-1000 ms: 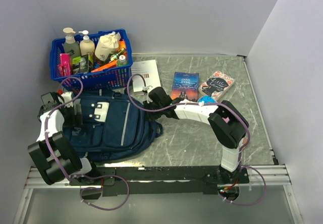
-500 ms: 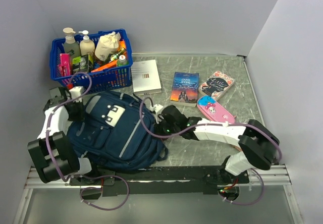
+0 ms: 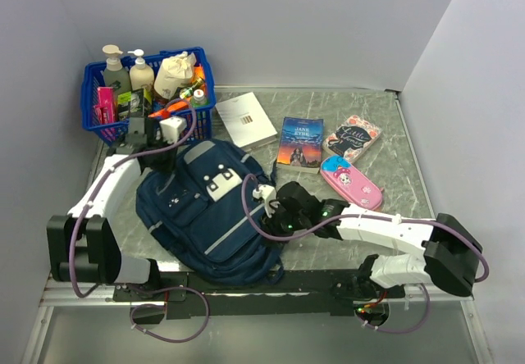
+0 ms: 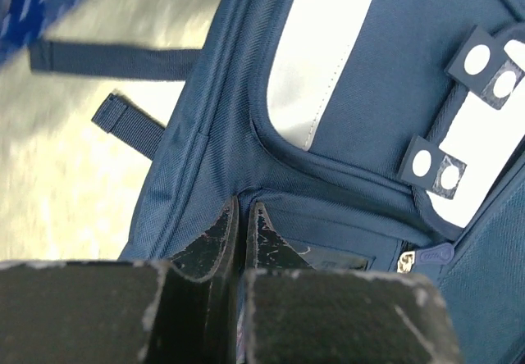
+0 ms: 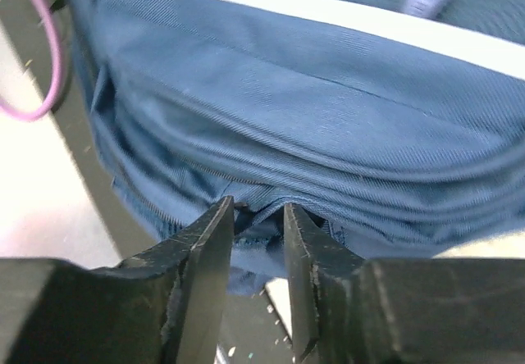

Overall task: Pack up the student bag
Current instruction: Adjust the student bag at the center of the board.

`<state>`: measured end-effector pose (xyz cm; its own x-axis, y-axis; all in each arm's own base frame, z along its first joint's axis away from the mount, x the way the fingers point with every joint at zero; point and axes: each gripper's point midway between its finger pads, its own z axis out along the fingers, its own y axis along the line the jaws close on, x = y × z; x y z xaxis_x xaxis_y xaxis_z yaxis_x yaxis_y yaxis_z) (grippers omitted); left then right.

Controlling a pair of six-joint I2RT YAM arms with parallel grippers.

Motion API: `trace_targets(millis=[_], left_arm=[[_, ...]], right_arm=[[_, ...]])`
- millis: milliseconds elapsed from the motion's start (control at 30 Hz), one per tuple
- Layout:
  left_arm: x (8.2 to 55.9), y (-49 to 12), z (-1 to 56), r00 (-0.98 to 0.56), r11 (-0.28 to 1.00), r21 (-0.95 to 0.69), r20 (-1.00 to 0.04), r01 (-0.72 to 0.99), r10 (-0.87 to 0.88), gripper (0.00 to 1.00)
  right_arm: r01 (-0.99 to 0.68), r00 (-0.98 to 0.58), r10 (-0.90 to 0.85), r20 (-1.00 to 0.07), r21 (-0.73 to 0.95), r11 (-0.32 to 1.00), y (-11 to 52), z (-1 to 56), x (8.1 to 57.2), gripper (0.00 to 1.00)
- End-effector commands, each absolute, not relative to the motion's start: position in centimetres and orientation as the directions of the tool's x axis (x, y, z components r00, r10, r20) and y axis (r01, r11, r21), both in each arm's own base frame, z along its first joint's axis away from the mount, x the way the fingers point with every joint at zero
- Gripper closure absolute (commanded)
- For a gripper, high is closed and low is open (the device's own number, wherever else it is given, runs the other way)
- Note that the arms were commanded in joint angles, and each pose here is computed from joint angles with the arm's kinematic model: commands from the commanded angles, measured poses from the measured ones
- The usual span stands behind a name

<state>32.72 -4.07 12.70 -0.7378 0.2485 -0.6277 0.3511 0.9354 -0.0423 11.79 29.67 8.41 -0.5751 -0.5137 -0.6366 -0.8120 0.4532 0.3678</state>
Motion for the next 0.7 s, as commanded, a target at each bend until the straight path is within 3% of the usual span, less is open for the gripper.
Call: trace_targets(millis=[0, 133, 200, 233, 267, 300, 333, 400, 433, 533, 667], left_arm=[[36.3, -8.9, 17.1, -0.625, 0.895, -0.062, -0.737, 0.442, 0.258, 0.99], [38.2, -10.0, 18.2, -0.579, 0.883, -0.008, -0.758, 0.469, 0.3, 0.99], [39.2, -9.6, 17.9, -0.573, 0.883, 0.026, -0.752, 0.468, 0.326, 0.93], [39.4, -9.5, 17.5, -0.577, 0.883, 0.035, -0.745, 0.468, 0.336, 0.85], [39.6, -9.3, 16.9, -0.579, 0.875, 0.053, -0.73, 0.481, 0.363, 0.57], [39.6, -9.0, 16.7, -0.584, 0.875, 0.067, -0.72, 0.479, 0.375, 0.45], [39.6, -8.9, 16.6, -0.585, 0.873, 0.077, -0.714, 0.481, 0.385, 0.26], [39.7, -8.6, 17.0, -0.571, 0.867, 0.1, -0.714, 0.488, 0.404, 0.15], [39.5, -8.8, 17.6, -0.554, 0.861, 0.106, -0.726, 0.497, 0.409, 0.04], [38.6, -9.7, 18.6, -0.539, 0.838, 0.083, -0.731, 0.539, 0.419, 0.0], [35.8, -14.4, 19.9, -0.506, 0.757, -0.005, -0.747, 0.653, 0.432, 0.01]], right_arm=[[-0.872, -0.488, -0.485, -0.726, 0.38, 0.309, 31.0, 12.0, 10.3, 0.56], [-0.881, -0.45, -0.452, -0.77, 0.299, 0.367, 30.1, 13.6, 11.7, 0.38], [-0.868, -0.423, -0.42, -0.803, 0.225, 0.443, 29.7, 14.5, 13.7, 0.3], [-0.857, -0.407, -0.399, -0.822, 0.192, 0.479, 29.4, 15.2, 14.6, 0.29], [-0.843, -0.385, -0.376, -0.843, 0.155, 0.515, 29.3, 15.7, 15.8, 0.28], [-0.781, -0.368, -0.342, -0.865, 0.089, 0.618, 28.3, 16.1, 18.2, 0.27], [-0.75, -0.367, -0.328, -0.87, 0.068, 0.657, 27.9, 16.0, 19.5, 0.25], [-0.686, -0.383, -0.265, -0.885, 0.08, 0.723, 27.5, 16.6, 22.2, 0.21], [-0.617, -0.456, -0.247, -0.855, 0.103, 0.781, 26.1, 15.3, 24.7, 0.21], [-0.504, -0.56, -0.117, -0.82, 0.226, 0.834, 26.1, 15.4, 28.3, 0.22], [-0.467, -0.574, -0.06, -0.817, 0.266, 0.844, 26.8, 15.4, 30.3, 0.24]])
